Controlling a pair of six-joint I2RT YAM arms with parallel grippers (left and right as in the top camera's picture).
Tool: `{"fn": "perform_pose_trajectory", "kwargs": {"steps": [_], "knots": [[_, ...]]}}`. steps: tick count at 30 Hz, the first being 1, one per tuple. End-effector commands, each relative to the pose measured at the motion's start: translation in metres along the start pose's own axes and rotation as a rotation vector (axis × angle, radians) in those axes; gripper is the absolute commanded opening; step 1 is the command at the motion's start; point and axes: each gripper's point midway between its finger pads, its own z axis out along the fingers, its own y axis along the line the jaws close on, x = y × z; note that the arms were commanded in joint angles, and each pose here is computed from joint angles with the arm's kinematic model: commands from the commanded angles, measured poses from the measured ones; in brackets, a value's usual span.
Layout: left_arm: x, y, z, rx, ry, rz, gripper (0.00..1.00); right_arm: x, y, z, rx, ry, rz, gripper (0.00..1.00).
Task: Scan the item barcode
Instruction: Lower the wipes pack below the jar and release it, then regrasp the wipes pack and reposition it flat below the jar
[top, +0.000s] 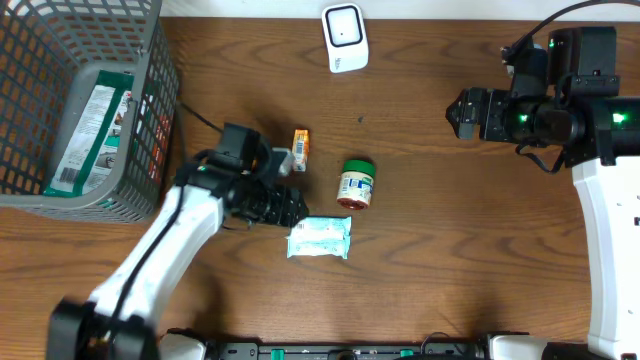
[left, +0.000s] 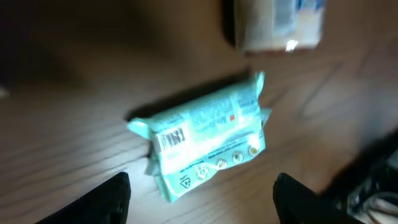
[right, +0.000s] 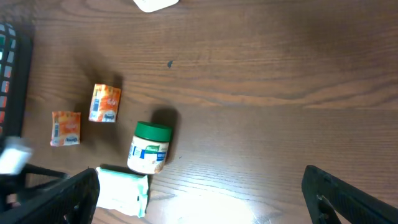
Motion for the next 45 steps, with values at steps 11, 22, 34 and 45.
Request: {"fn": "perform_pose_trajectory", "kwargs": {"steps": [11,22,34,45], "knots": [[0.005,0.009,-0.007,-0.077,-0.041,-0.214,0.08,-0.004,0.003,-0.003,-0.010,-0.011,-0.018,0.99],[0.030,0.007,0.042,-0.099,0.116,-0.178,0.08,-0.004,0.003,-0.003,-0.010,-0.011,-0.018,0.99],[0.051,-0.006,0.071,-0.126,0.212,-0.140,0.07,-0.004,0.003,-0.003,-0.010,-0.011,-0.018,0.99],[0.080,-0.018,0.074,-0.197,0.291,-0.239,0.08,-0.004,0.003,-0.003,-0.010,-0.011,-0.019,0.99]]}}
